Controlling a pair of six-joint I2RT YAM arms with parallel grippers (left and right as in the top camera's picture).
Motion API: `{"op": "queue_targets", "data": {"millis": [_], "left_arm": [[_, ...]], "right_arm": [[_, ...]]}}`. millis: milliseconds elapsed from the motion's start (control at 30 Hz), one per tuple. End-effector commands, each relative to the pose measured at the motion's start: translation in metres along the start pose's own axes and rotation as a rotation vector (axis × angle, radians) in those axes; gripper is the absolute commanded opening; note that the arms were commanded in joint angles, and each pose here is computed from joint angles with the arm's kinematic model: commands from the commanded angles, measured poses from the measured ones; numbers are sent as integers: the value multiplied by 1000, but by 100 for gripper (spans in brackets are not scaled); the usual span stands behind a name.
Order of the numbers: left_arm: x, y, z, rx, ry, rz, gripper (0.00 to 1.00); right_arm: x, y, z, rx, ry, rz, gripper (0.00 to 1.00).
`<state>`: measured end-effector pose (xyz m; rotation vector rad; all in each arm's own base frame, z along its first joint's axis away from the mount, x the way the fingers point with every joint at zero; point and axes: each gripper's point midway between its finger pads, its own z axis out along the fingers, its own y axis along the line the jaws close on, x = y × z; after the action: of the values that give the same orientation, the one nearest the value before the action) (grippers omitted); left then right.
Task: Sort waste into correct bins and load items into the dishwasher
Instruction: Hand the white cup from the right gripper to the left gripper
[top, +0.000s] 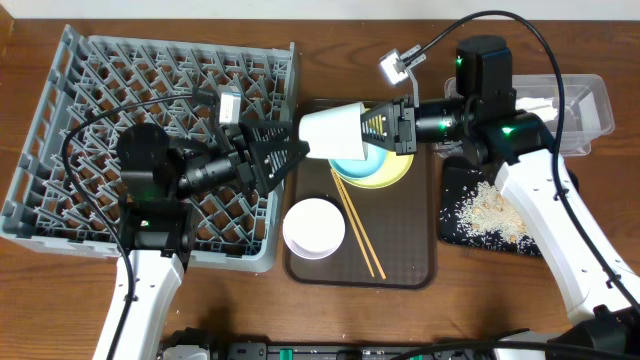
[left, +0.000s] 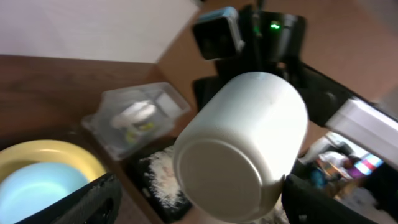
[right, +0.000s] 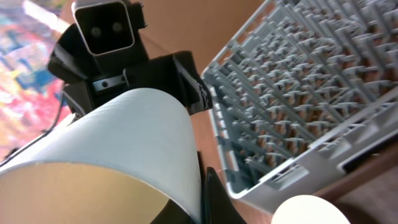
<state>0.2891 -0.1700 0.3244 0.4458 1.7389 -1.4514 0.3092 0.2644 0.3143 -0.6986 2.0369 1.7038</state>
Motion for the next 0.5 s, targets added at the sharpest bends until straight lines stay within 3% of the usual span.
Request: {"op": "queue_targets", "data": {"millis": [0, 467], "left_arm": [[3, -22, 2, 102, 56, 0, 85], [11, -45, 13, 189, 98, 54, 80]], "right_arm": [[9, 24, 4, -121, 54, 9, 1], [12, 30, 16, -126, 70, -19, 1]]}}
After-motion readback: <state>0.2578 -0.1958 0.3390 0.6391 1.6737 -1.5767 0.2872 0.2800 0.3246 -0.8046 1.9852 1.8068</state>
